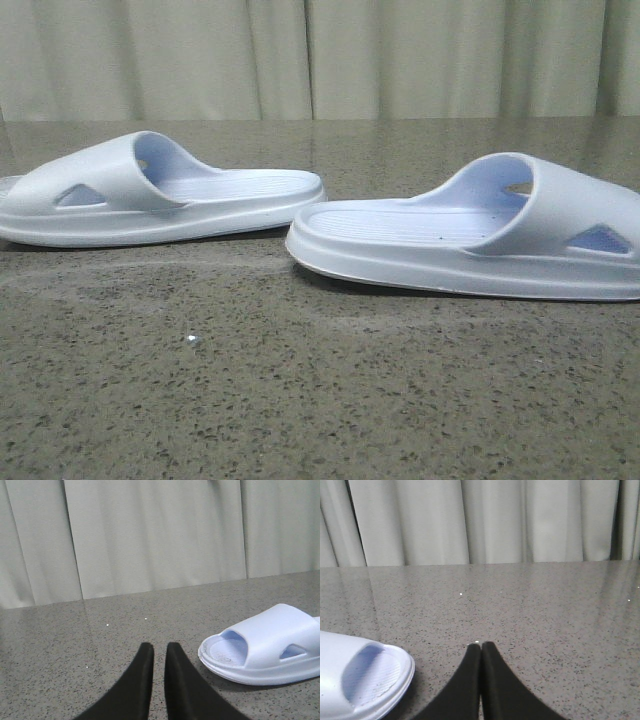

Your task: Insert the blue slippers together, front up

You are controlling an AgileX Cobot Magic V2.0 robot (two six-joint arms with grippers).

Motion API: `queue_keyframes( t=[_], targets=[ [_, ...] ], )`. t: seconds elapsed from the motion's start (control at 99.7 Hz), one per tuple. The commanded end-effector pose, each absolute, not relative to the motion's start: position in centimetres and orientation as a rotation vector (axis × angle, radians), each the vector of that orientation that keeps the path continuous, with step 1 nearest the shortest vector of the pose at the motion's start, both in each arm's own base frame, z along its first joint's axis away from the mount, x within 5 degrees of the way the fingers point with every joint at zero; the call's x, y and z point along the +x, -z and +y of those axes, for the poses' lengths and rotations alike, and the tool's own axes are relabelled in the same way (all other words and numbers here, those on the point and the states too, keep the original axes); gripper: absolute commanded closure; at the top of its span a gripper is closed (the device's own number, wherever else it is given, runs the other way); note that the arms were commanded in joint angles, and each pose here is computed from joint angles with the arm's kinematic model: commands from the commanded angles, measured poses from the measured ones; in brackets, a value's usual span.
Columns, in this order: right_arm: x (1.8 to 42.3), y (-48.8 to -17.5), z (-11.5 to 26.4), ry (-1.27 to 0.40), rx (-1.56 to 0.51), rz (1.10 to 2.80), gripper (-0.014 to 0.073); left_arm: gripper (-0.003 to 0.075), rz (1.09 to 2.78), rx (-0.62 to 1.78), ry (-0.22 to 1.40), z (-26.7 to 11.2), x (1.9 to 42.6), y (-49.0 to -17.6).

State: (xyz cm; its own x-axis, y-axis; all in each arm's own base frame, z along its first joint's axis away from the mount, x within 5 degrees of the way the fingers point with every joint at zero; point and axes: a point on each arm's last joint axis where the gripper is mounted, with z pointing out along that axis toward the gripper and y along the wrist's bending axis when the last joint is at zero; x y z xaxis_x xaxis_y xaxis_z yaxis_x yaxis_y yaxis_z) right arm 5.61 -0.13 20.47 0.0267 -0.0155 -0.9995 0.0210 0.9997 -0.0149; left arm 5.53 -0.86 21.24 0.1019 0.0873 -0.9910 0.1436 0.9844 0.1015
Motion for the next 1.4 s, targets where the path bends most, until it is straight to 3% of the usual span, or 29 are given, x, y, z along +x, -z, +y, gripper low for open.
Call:
queue_keyframes(
  t=[0.0,1.394],
  targets=[
    [5.50,-20.67,-0.12,0.040,-0.003,1.461,0.0702,0.0704,1.376,0.179,0.056,-0.88,5.21,-21.79],
    [5.47,-20.91,-0.10,0.039,-0.005,1.433,0.0702,0.0704,1.373,0.178,0.057,-0.89,5.21,-21.82]
  ],
)
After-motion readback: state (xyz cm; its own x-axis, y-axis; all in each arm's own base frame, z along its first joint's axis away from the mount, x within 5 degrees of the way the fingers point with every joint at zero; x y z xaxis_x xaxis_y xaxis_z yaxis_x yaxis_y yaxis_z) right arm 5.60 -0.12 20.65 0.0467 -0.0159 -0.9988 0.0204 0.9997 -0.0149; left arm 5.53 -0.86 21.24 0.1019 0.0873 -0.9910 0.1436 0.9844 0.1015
